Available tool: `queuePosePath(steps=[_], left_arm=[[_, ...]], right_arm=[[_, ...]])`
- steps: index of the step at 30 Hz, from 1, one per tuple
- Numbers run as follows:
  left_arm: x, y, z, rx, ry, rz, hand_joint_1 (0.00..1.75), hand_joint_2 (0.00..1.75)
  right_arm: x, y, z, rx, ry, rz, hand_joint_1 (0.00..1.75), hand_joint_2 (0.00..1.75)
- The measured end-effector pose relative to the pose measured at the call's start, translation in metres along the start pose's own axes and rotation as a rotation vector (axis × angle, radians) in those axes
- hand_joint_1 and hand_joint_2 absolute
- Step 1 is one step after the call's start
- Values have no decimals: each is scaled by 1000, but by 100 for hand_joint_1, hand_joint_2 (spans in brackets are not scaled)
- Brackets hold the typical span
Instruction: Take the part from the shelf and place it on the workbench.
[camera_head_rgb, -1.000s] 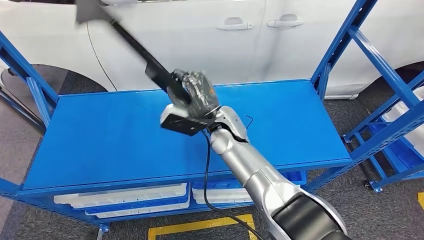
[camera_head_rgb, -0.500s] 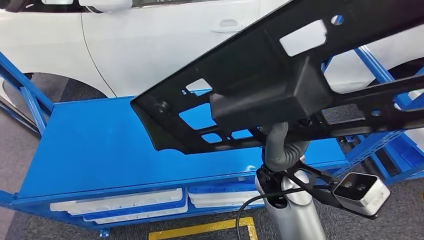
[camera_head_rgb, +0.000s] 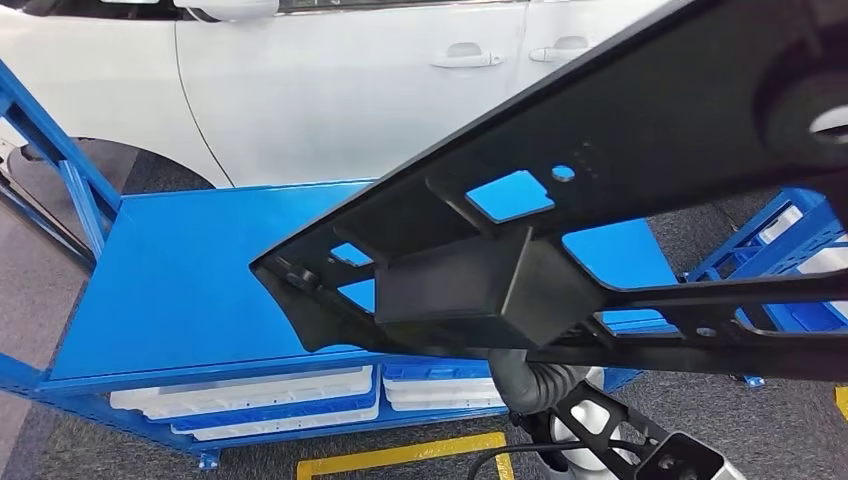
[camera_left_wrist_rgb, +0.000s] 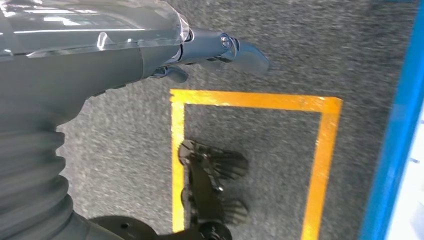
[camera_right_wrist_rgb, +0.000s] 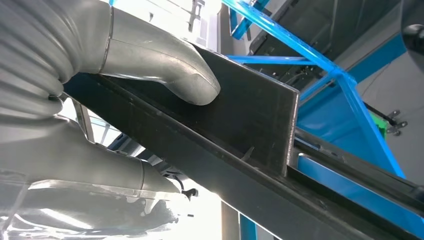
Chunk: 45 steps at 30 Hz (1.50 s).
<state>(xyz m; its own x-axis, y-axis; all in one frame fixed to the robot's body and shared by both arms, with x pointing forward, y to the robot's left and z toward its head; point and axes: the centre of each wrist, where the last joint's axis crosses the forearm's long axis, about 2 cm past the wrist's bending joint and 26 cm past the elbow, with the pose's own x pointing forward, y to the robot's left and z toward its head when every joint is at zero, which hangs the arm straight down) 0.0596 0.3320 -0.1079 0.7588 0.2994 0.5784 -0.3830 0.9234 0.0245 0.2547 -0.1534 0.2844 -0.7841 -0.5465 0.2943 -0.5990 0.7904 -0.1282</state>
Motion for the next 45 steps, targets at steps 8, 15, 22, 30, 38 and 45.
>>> queuePosePath(steps=[8, 15, 22, 30, 38, 45], left_arm=[[-1, 1, 1, 11, 38, -21, 0, 175], [-4, 3, 2, 4, 43, -15, 0, 175], [-4, 5, 2, 3, 38, -13, 0, 175], [-5, 2, 2, 12, 60, 2, 0, 175], [-9, -4, 4, 12, 76, 11, 0, 175], [-12, -9, 6, 2, 79, 17, 0, 175]], right_arm=[[12, -3, 12, 18, 13, -20, 175, 175], [17, -7, 14, 42, 7, -62, 175, 175], [19, -11, 21, 42, 20, -80, 175, 175], [22, -22, 25, 21, 11, -106, 175, 175], [21, -28, 40, 8, 53, -124, 175, 175], [19, -32, 46, 6, 69, -150, 175, 175]])
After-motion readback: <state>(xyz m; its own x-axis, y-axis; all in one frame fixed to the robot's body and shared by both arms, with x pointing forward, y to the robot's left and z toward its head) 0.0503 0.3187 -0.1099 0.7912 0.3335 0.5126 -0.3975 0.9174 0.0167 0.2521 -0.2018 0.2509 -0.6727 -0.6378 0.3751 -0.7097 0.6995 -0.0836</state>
